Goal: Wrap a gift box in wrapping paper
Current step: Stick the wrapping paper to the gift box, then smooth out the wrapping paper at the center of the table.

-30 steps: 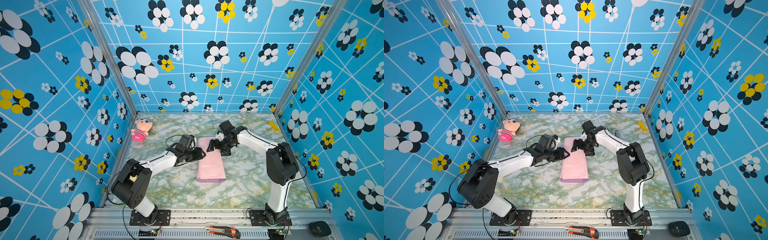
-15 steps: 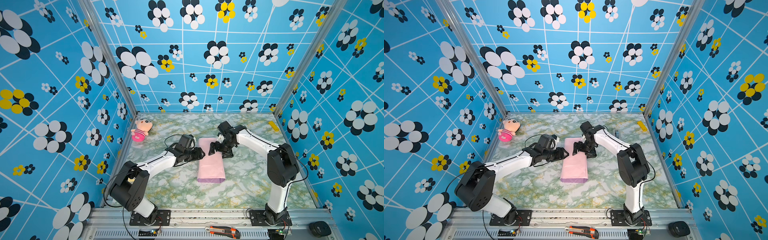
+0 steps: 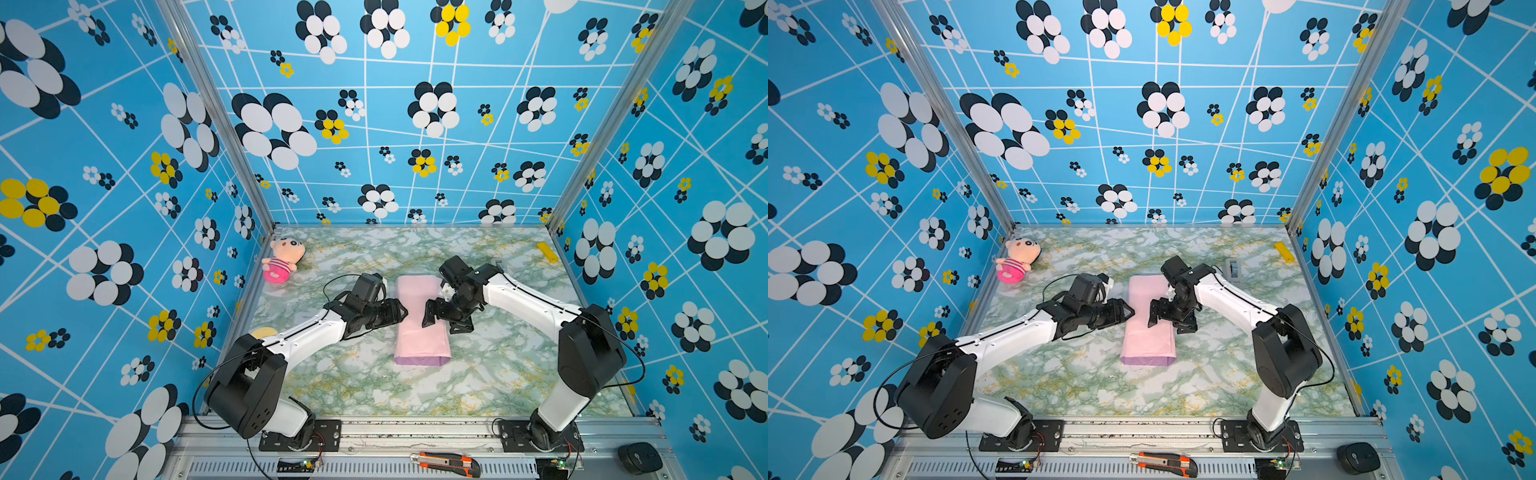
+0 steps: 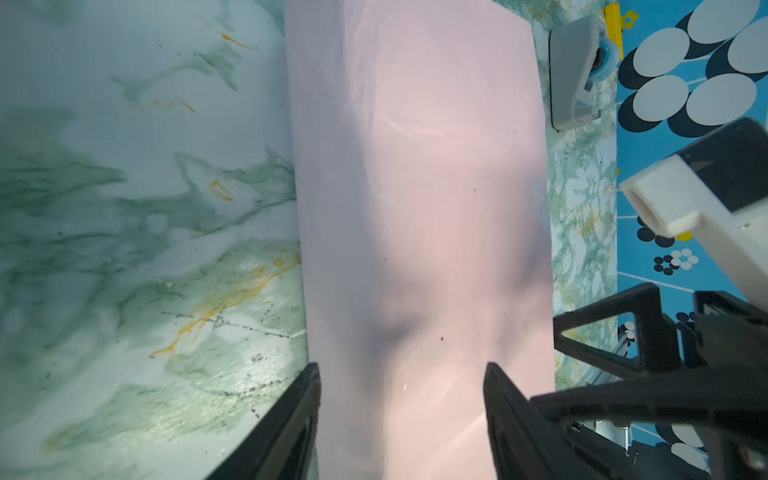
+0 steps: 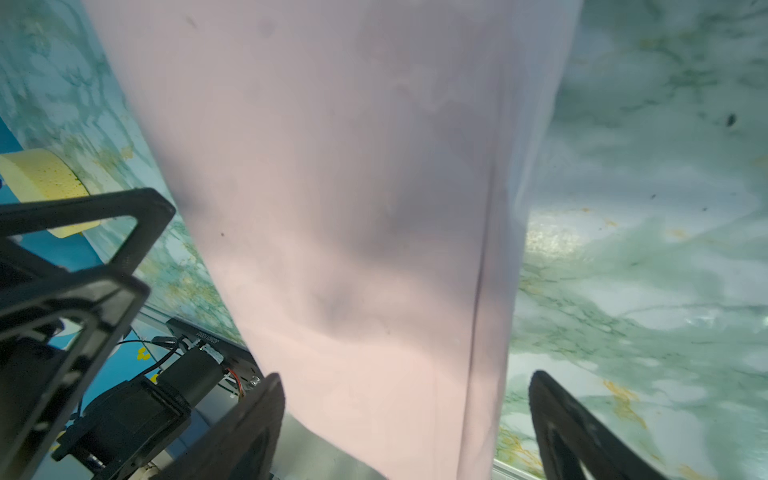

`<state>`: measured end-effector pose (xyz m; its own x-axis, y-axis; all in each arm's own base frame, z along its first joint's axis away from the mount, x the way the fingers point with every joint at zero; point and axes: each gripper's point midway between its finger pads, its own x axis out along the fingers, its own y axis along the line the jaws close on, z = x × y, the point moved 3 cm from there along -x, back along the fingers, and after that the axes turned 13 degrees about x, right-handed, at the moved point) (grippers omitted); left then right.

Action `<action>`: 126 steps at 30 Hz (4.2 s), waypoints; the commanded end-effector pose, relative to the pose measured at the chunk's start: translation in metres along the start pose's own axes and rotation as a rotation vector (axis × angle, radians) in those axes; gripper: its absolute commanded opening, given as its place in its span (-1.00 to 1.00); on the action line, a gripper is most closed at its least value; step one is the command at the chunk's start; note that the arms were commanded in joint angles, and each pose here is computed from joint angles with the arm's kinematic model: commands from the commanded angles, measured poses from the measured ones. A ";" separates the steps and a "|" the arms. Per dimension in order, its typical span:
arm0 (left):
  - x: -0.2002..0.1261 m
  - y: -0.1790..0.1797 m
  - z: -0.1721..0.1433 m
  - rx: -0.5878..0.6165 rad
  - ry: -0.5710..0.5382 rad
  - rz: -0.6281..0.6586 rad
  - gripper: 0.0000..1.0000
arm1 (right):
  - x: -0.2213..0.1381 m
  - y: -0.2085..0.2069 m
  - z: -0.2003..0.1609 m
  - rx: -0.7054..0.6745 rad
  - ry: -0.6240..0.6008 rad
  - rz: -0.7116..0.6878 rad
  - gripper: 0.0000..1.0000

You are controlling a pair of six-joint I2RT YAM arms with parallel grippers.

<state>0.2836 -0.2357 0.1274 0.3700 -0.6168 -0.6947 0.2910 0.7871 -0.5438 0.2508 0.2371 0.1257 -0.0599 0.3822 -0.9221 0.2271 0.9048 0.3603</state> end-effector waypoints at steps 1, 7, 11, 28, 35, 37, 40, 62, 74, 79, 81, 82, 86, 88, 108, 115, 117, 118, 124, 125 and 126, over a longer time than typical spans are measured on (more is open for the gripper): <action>-0.001 -0.001 -0.003 -0.009 -0.003 -0.006 0.28 | 0.004 0.001 -0.012 0.026 0.014 0.004 0.79; -0.002 -0.003 0.000 0.011 -0.004 -0.004 0.27 | 0.008 0.001 -0.020 0.030 0.016 -0.015 0.50; 0.000 -0.003 0.001 0.014 -0.004 -0.007 0.26 | 0.010 -0.005 -0.021 0.036 0.012 -0.050 0.18; 0.002 -0.002 -0.018 -0.009 0.028 -0.016 0.24 | 0.017 0.000 -0.035 0.043 0.058 -0.046 0.67; 0.002 -0.004 -0.014 0.002 0.019 -0.014 0.23 | 0.019 -0.012 -0.036 0.054 0.052 -0.099 0.18; 0.002 -0.004 -0.014 0.006 0.017 -0.010 0.23 | 0.017 -0.011 -0.036 0.055 0.046 -0.096 0.07; 0.001 -0.003 -0.014 0.006 0.015 -0.008 0.23 | 0.017 -0.014 -0.038 0.060 0.045 -0.103 0.01; -0.003 0.000 -0.009 -0.010 0.002 -0.007 0.24 | -0.022 -0.014 -0.032 0.059 -0.032 -0.079 0.53; -0.001 0.003 -0.001 -0.016 0.001 0.001 0.18 | -0.017 0.011 0.051 -0.040 -0.090 -0.040 0.61; 0.003 0.003 0.000 -0.018 0.001 -0.003 0.13 | 0.001 0.021 0.067 -0.057 -0.058 -0.044 0.58; 0.005 0.003 0.002 -0.014 -0.003 -0.005 0.12 | 0.005 0.020 0.069 -0.057 -0.059 -0.055 0.51; 0.005 0.002 0.002 -0.016 -0.003 -0.006 0.10 | 0.007 0.020 0.069 -0.056 -0.056 -0.057 0.47; 0.010 0.001 0.004 -0.013 -0.004 -0.013 0.05 | 0.013 0.020 0.069 -0.055 -0.042 -0.051 0.21; 0.013 0.000 0.004 -0.008 -0.001 -0.016 0.02 | 0.013 0.019 0.068 -0.055 -0.041 -0.050 0.05; 0.043 -0.008 0.049 0.070 -0.047 -0.013 -0.18 | -0.008 0.035 0.113 -0.037 -0.151 -0.030 0.00; 0.015 -0.001 0.075 0.105 -0.117 0.044 0.16 | -0.048 0.020 0.107 -0.022 -0.230 -0.050 0.62; 0.001 0.002 0.077 0.115 -0.130 0.059 0.18 | -0.066 0.015 0.104 -0.030 -0.286 -0.011 0.68; -0.006 0.003 0.076 0.117 -0.136 0.058 0.20 | -0.072 0.009 0.102 -0.028 -0.307 0.019 0.69; -0.026 0.012 0.059 0.070 -0.148 0.038 0.22 | -0.070 -0.005 0.101 -0.025 -0.319 0.171 0.71; -0.027 0.015 0.055 0.062 -0.146 0.043 0.22 | -0.066 -0.003 0.101 -0.035 -0.298 0.173 0.72; -0.028 0.018 0.051 0.050 -0.142 0.050 0.22 | -0.060 0.001 0.103 -0.046 -0.271 0.189 0.71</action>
<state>0.3358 -0.2124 0.1773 0.5350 -0.5867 -0.6079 0.3421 0.8084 -0.4790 0.3486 0.1773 0.1865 0.2942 0.4197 -0.8587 0.2137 0.8468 0.4871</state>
